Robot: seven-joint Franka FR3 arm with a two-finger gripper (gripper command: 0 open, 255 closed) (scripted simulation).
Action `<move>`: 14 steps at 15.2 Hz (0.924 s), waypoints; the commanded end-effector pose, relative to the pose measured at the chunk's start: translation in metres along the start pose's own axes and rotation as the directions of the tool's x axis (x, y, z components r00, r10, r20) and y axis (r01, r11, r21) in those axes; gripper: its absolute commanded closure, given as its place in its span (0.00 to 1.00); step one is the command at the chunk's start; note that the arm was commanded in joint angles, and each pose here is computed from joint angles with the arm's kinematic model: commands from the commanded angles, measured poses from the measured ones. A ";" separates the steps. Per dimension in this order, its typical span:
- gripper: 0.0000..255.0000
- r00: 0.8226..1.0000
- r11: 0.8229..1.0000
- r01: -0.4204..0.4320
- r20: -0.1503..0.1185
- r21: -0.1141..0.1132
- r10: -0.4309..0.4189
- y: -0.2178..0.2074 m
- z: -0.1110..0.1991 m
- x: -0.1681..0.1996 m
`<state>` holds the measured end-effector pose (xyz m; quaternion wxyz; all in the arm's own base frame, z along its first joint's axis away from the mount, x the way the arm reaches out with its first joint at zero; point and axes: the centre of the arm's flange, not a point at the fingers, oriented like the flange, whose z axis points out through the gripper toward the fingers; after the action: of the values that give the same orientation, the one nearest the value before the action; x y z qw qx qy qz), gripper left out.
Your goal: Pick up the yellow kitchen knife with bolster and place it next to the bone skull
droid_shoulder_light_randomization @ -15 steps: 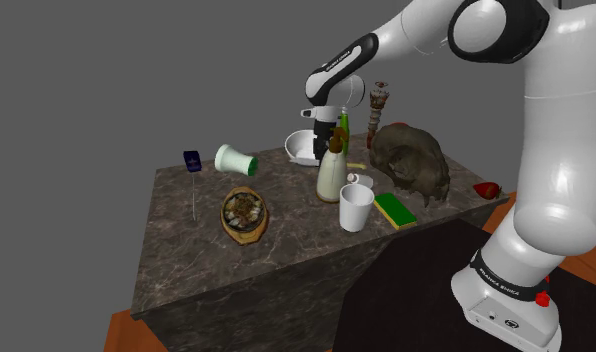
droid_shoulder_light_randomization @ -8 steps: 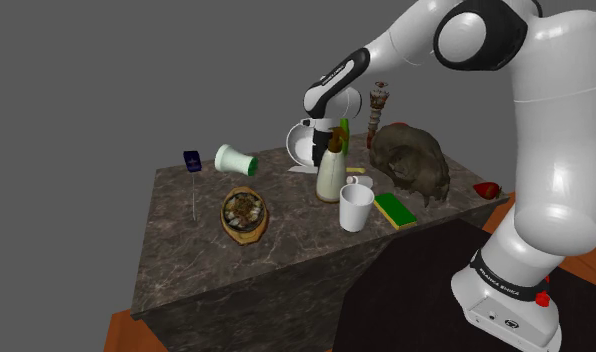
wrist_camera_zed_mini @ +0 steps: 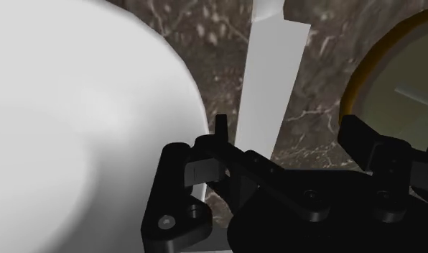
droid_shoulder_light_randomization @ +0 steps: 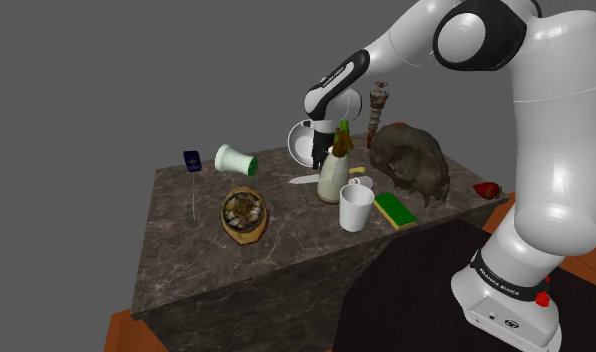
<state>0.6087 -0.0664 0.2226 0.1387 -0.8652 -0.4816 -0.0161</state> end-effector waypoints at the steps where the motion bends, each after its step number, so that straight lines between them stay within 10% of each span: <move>1: 0.00 1.000 1.000 0.000 0.000 0.000 0.000 0.000 0.000 0.000; 14: 0.00 1.000 1.000 0.000 0.000 0.000 0.000 0.000 -0.050 0.000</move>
<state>0.6139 -0.0792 0.2704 0.1387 -0.8652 -0.4815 -0.0160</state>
